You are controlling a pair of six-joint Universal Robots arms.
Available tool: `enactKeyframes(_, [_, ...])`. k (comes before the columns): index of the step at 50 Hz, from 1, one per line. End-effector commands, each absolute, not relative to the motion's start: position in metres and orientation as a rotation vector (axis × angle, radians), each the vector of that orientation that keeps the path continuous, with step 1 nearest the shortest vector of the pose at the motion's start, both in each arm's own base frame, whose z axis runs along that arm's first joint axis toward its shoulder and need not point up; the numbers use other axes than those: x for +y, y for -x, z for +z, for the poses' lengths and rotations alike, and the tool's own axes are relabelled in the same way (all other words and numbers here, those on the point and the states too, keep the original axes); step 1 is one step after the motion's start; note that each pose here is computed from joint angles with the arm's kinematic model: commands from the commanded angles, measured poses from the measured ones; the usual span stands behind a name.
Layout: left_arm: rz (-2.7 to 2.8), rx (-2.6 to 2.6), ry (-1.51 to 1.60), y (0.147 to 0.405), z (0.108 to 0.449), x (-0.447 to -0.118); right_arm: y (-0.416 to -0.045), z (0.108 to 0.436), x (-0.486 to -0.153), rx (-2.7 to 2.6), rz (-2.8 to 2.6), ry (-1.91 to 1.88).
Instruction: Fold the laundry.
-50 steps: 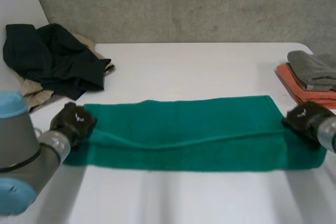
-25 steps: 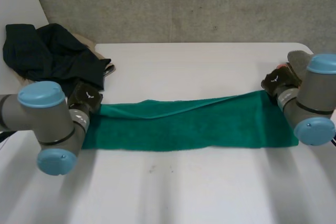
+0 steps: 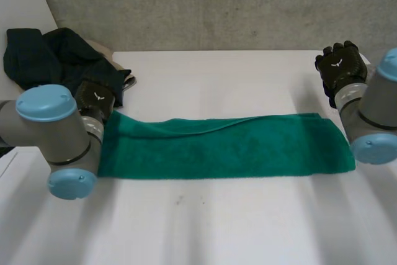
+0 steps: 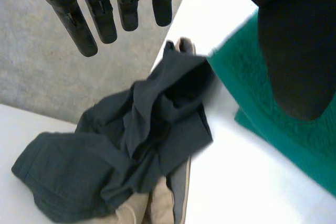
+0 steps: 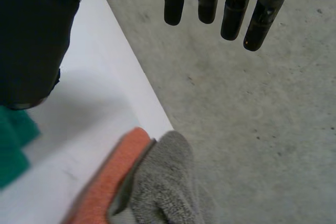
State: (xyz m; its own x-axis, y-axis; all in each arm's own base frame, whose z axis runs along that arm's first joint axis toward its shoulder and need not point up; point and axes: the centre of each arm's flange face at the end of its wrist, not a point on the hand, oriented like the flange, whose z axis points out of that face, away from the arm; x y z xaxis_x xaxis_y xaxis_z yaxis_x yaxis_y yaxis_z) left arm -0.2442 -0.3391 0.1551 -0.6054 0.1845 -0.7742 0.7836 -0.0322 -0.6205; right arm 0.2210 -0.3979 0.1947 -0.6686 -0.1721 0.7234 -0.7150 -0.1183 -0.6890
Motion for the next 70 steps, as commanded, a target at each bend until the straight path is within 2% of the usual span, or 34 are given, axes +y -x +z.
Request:
enactKeyframes(1, [-1.771,1.82,-1.05,0.243,0.158,-0.346,-0.212,0.186,-0.353,-1.999,1.755,-1.107])
enactKeyframes(4, [-1.775,1.819,-1.049,0.24,0.156,-0.352,-0.204,0.181,-0.346,-2.062,1.717,-1.103])
enactKeyframes(10, [-1.739,1.838,-1.061,0.238,0.124,-0.378,-0.192,0.171,-0.33,-2.138,1.666,-1.114])
enactKeyframes(15, [-1.717,1.829,-0.977,0.231,0.123,-0.394,-0.179,0.174,-0.328,-2.155,1.648,-1.077])
enactKeyframes(19, [-1.679,1.86,-0.96,0.225,0.119,-0.386,-0.17,0.17,-0.321,-2.206,1.602,-1.104])
enactKeyframes(27, [-1.726,1.868,-0.949,0.226,0.149,-0.354,-0.165,0.161,-0.316,-2.324,1.568,-1.148])
enactKeyframes(32, [-1.765,1.888,-0.946,0.23,0.161,-0.334,-0.163,0.14,-0.323,-2.34,1.555,-1.148])
enactKeyframes(47, [-1.778,1.922,-0.923,0.227,0.159,-0.324,-0.16,0.112,-0.339,-2.313,1.553,-1.139])
enactKeyframes(60, [-1.792,1.91,-0.912,0.226,0.166,-0.323,-0.105,0.122,-0.358,-2.313,1.515,-0.935])
enactKeyframes(66, [-1.8,1.903,-0.909,0.225,0.171,-0.319,-0.053,0.158,-0.372,-2.129,1.466,-0.847])
enactKeyframes(70, [-1.809,1.895,-0.9,0.223,0.176,-0.318,-0.051,0.169,-0.375,-2.033,1.453,-0.898])
